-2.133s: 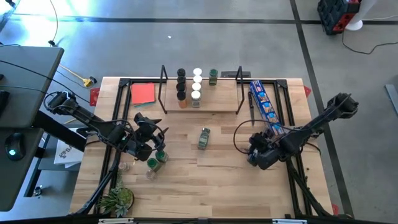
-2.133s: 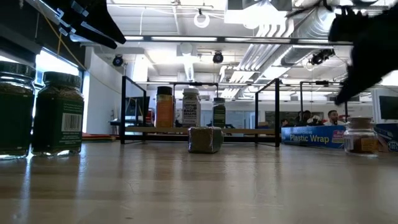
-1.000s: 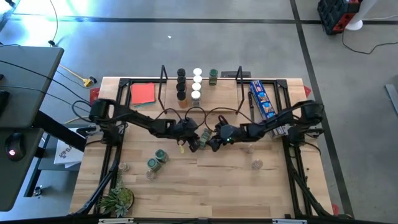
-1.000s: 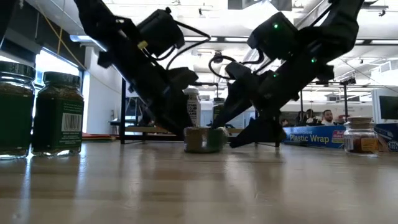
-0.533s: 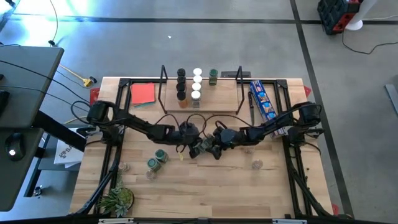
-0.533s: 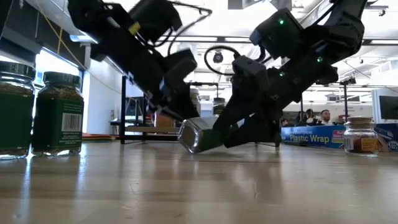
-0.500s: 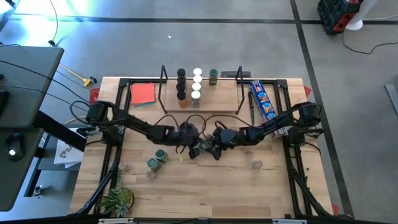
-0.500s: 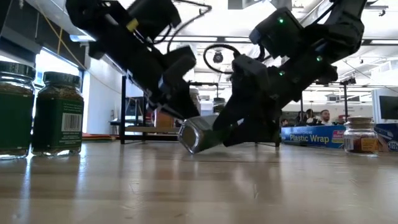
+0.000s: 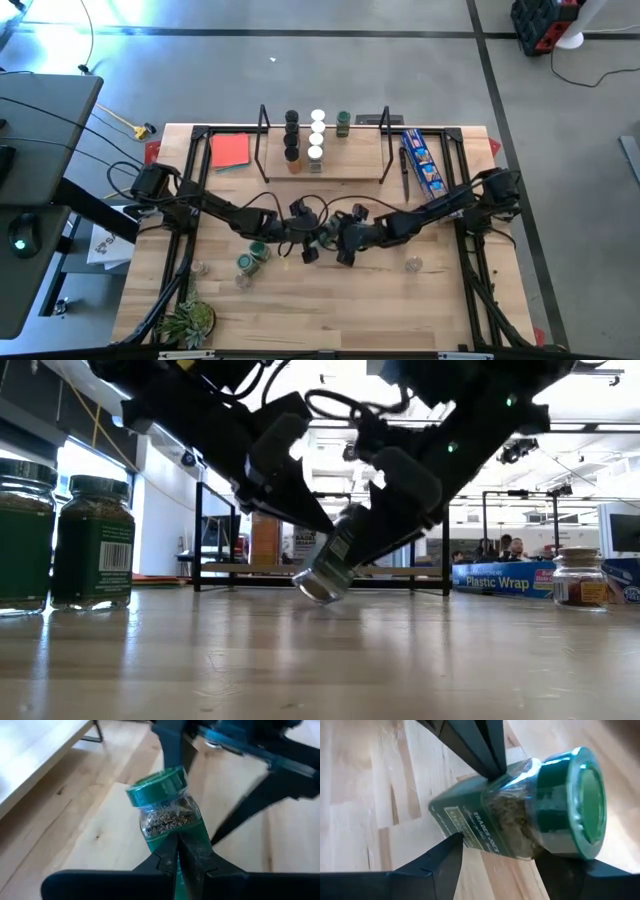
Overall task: Shelf spices
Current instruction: Put the green seasoning bottle on the shelf aligned with the other green seasoning bottles
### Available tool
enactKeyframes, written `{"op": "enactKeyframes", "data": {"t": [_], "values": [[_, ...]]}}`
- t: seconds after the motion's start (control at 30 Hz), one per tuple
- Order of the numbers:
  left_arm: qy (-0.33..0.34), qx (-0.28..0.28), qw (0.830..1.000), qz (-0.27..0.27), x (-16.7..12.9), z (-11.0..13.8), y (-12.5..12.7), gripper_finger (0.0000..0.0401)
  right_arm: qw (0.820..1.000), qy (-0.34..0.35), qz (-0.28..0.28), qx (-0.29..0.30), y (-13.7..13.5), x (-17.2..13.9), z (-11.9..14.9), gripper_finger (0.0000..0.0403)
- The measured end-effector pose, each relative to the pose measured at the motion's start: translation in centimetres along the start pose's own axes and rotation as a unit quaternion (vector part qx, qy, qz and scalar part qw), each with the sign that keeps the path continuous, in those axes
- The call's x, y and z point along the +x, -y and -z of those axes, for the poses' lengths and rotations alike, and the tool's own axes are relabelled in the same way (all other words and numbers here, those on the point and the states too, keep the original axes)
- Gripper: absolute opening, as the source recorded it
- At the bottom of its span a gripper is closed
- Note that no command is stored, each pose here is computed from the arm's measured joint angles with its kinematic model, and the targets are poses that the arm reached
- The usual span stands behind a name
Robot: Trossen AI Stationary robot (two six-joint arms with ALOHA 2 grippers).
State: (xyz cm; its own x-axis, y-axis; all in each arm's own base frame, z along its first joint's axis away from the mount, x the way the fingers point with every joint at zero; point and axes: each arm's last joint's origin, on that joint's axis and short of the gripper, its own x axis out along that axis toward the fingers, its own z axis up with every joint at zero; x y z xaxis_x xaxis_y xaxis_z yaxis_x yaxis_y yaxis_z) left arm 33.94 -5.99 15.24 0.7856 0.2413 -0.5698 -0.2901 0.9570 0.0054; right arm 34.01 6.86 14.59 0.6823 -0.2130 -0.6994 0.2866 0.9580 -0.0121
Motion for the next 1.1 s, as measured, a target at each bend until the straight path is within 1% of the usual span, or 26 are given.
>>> {"op": "enactKeyframes", "data": {"t": [0.1, 0.17, 0.27, 0.33, 0.43, 0.57, 0.63, 0.8, 0.87, 0.93, 1.0, 1.07, 1.1], "values": [[-0.009, 0.019, 1.000, 0.009, -0.2, 0.3, 0.4, 0.0014, 0.999, 0.005, 0.013, -0.032, -0.9, -0.5, -0.4, 0.0227], [-0.025, 0.028, 0.999, 0.016, -0.3, 0.7, 0.7, 0.0014, 0.999, 0.016, 0.016, -0.037, -1.2, -0.8, -0.9, 0.0227], [-0.062, 0.052, 0.997, 0.001, -0.3, 2.2, 0.9, 0.0014, 0.998, 0.028, 0.008, -0.049, -1.7, -1.2, -1.3, 0.0226], [-0.049, 0.042, 0.998, -0.011, -0.8, 1.8, 1.4, 0.0014, 0.998, 0.025, 0.005, -0.062, -2.1, -1.3, -1.0, 0.0226], [-0.051, 0.052, 0.997, -0.032, -1.0, 2.3, 1.7, 0.0014, 0.997, 0.019, -0.002, -0.074, -2.2, -1.3, -0.8, 0.0226], [-0.019, 0.062, 0.997, -0.038, -1.2, 1.7, 2.1, 0.0014, 0.997, 0.011, 0.001, -0.076, -2.2, -1.4, -0.5, 0.0226], [-0.020, 0.069, 0.997, -0.038, -1.2, 1.7, 2.1, 0.0014, 0.997, 0.006, 0.001, -0.080, -2.3, -1.6, -0.4, 0.0226], [-0.021, 0.074, 0.996, -0.054, -2.3, 1.2, 1.7, 0.0014, 0.996, -0.009, 0.000, -0.089, -2.0, -4.1, -0.7, 0.0226], [-0.031, 0.082, 0.995, -0.054, -3.2, 0.9, 1.5, 0.0014, 0.994, -0.011, -0.005, -0.109, -1.7, -5.2, -1.1, 0.0226], [-0.040, 0.086, 0.995, -0.035, -4.2, 0.5, 1.4, 0.0014, 0.989, -0.008, -0.011, -0.145, -1.2, -6.1, -1.5, 0.0226], [-0.045, 0.090, 0.995, 0.015, -4.9, 0.0, 1.5, 0.0014, 0.985, -0.011, -0.032, -0.167, -0.5, -6.4, -2.1, 0.0226], [-0.041, 0.093, 0.993, 0.055, -5.0, -0.4, 1.5, 0.0014, 0.985, -0.019, -0.064, -0.161, 0.4, -6.0, -2.5, 0.0226], [-0.035, 0.092, 0.993, 0.064, -4.8, -0.5, 1.5, 0.0014, 0.985, -0.027, -0.076, -0.153, 0.8, -5.6, -2.6, 0.0227]]}}
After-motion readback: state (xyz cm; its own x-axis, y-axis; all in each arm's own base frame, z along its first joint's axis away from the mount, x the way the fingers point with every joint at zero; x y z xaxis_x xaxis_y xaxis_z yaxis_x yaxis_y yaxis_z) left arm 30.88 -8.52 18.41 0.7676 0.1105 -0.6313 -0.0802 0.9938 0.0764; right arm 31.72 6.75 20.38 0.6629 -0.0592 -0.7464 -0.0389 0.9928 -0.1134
